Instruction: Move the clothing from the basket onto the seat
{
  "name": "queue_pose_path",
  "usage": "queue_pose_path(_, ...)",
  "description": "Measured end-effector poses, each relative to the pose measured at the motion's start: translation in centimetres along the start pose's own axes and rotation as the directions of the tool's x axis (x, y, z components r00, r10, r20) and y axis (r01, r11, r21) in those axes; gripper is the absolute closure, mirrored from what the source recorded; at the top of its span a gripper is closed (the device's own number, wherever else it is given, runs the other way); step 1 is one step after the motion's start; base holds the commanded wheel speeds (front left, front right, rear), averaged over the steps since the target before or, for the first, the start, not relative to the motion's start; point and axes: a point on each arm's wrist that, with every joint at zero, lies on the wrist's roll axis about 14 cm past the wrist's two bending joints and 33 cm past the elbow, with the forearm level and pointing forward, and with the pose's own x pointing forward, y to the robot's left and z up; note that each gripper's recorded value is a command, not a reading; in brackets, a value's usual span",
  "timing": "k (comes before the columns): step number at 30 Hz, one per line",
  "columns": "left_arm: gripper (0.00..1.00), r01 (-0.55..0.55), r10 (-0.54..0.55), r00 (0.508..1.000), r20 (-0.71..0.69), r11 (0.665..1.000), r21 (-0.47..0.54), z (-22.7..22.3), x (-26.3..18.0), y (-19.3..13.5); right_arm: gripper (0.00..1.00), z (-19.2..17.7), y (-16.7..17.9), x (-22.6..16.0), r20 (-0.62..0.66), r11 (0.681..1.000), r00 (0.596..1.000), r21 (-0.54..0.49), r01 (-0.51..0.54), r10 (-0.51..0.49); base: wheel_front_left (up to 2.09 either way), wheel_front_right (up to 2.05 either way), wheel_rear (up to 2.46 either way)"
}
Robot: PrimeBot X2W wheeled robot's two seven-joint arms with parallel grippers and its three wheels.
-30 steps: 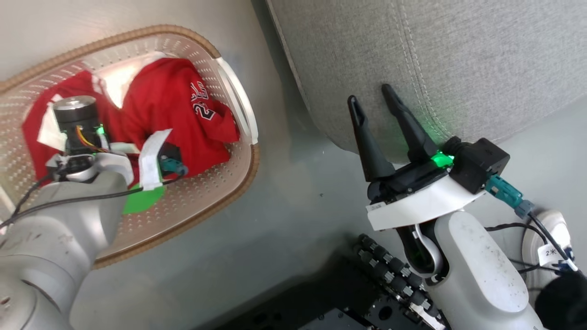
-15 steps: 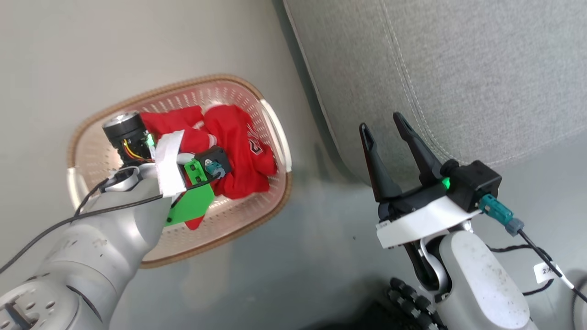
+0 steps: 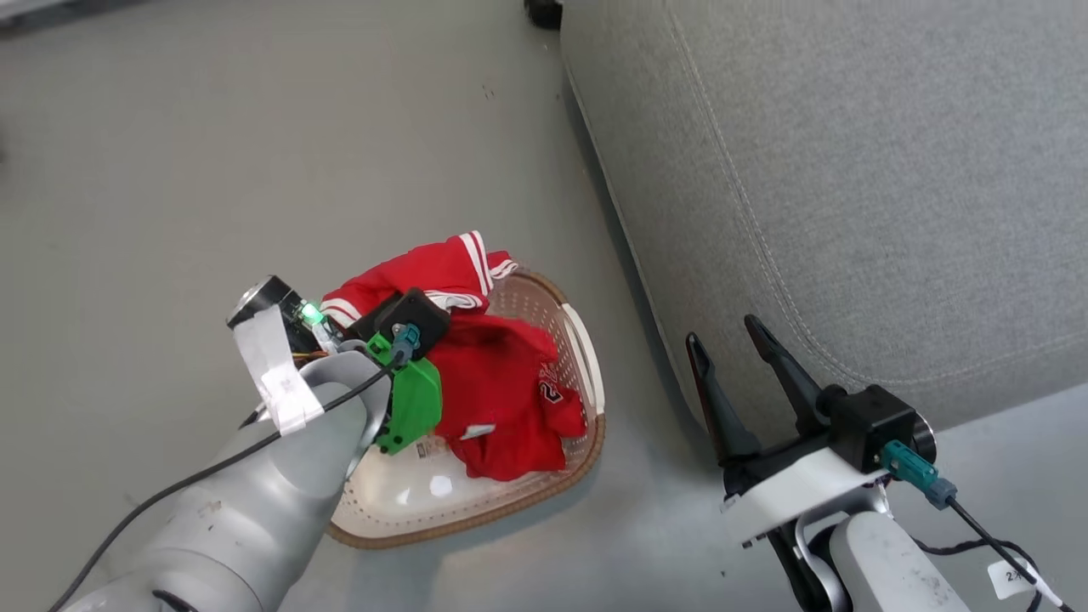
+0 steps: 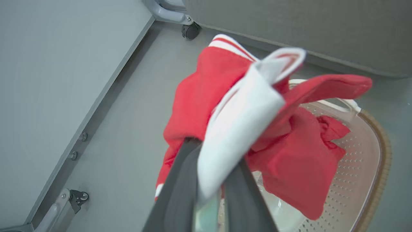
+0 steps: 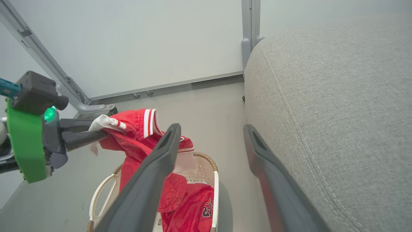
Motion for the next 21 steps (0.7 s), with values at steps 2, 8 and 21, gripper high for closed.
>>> queue_pose_path(2, 1.00, -0.068, 0.071, 0.995, 0.076, 0.997, -0.032, 2.6, -1.2, 0.9, 0.00, 0.7, 0.5, -0.7, 0.019, 1.000, 1.000, -0.006, -0.014, 0.014, 0.00, 0.00, 0.00)
queue_pose_path(8, 1.00, -0.229, 0.256, 0.924, 0.285, 0.965, -0.128, 9.0, -6.1, 3.1, 0.00, 2.6, 2.3, -2.3, 0.074, 0.997, 0.995, -0.031, -0.067, 0.069, 0.00, 0.00, 0.00)
queue_pose_path(21, 1.00, -0.362, 0.469, 0.639, 0.610, 0.883, -0.299, 19.1, -18.0, 4.2, 0.00, 7.1, 6.1, -4.9, 0.211, 0.983, 0.962, -0.084, -0.162, 0.176, 0.00, 0.00, 0.00)
